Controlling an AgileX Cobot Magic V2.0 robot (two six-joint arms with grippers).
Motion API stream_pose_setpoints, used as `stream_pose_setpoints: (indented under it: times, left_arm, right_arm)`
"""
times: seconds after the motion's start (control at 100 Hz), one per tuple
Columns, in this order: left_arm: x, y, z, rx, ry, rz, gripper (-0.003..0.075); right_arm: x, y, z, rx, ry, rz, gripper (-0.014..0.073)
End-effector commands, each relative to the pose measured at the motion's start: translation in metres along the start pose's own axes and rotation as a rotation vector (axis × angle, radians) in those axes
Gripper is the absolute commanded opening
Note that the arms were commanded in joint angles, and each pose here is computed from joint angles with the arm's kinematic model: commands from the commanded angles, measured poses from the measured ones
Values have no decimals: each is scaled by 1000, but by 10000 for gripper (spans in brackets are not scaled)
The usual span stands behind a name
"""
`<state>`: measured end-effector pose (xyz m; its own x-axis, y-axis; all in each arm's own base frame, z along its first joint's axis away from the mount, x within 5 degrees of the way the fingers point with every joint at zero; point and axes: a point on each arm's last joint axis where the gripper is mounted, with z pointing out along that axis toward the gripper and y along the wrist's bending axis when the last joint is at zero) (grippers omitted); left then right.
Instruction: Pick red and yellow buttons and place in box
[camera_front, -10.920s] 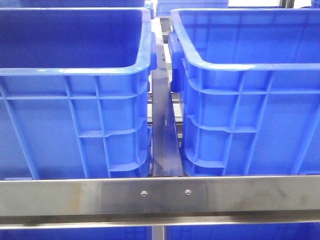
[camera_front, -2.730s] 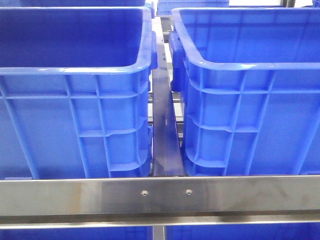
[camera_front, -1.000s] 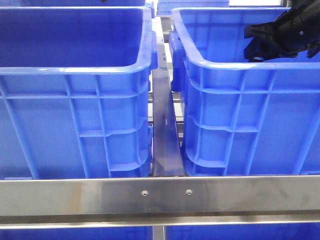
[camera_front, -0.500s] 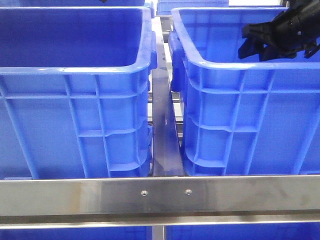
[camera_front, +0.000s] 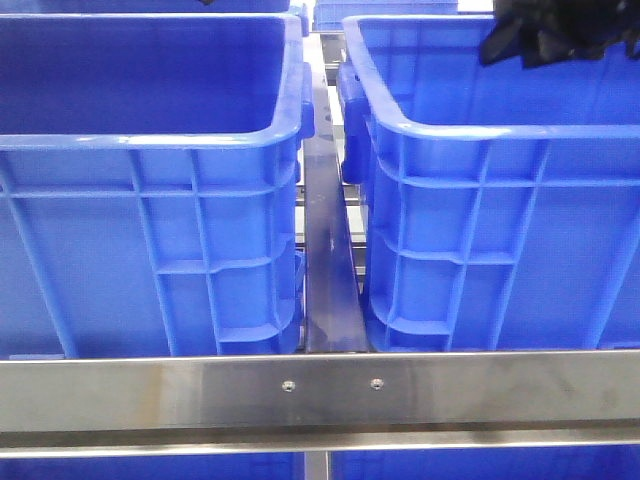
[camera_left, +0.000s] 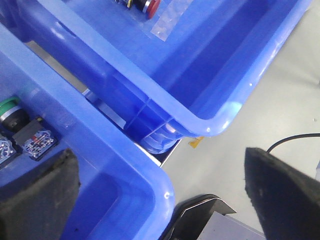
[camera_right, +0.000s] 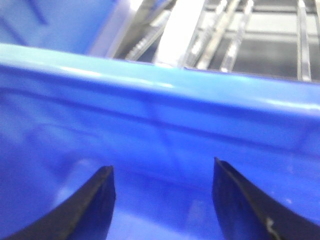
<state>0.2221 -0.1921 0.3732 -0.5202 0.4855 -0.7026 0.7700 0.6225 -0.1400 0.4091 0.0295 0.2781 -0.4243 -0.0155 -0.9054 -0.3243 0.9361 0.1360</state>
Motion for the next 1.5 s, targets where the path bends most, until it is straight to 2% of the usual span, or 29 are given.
stream_pose_setpoints:
  times: [0.0, 0.07, 0.15, 0.36, 0.67, 0.8, 0.98, 1.17, 1.35, 1.49]
  left_arm:
    - [-13, -7, -21, -4, -112, 13, 617]
    - [-13, -6, -22, -13, -113, 22, 617]
    - [-13, -6, -22, -16, -111, 25, 617]
    - [-13, -5, -22, -27, -108, 34, 617]
    - [-11, 2, -22, -104, -84, 64, 617]
    - [-9, 13, -24, -232, -58, 45, 617]
    - [-7, 30, -30, -430, -46, 0, 617]
    - [-7, 38, -33, -509, -39, 14, 617]
    - [1, 65, -35, -567, -18, -149, 617]
    - [10, 93, -32, -547, 2, -324, 617]
  right_arm:
    - [-23, 13, -33, -23, -80, -33, 410]
    - [-20, 16, -48, -14, -81, -30, 318]
    - [-15, 20, -69, -2, -88, -28, 174]
    - [4, 37, -116, 2, -101, -31, -76]
    - [36, 70, -180, -56, -156, -60, -68]
    - [47, 80, -200, -61, -189, -76, -68]
    - [56, 83, -209, -54, -200, -80, -68]
    - [61, 84, -208, -64, -186, -75, -68]
    - [61, 84, -208, -64, -186, -75, -68]
    - [61, 84, -208, -64, -186, -75, -68]
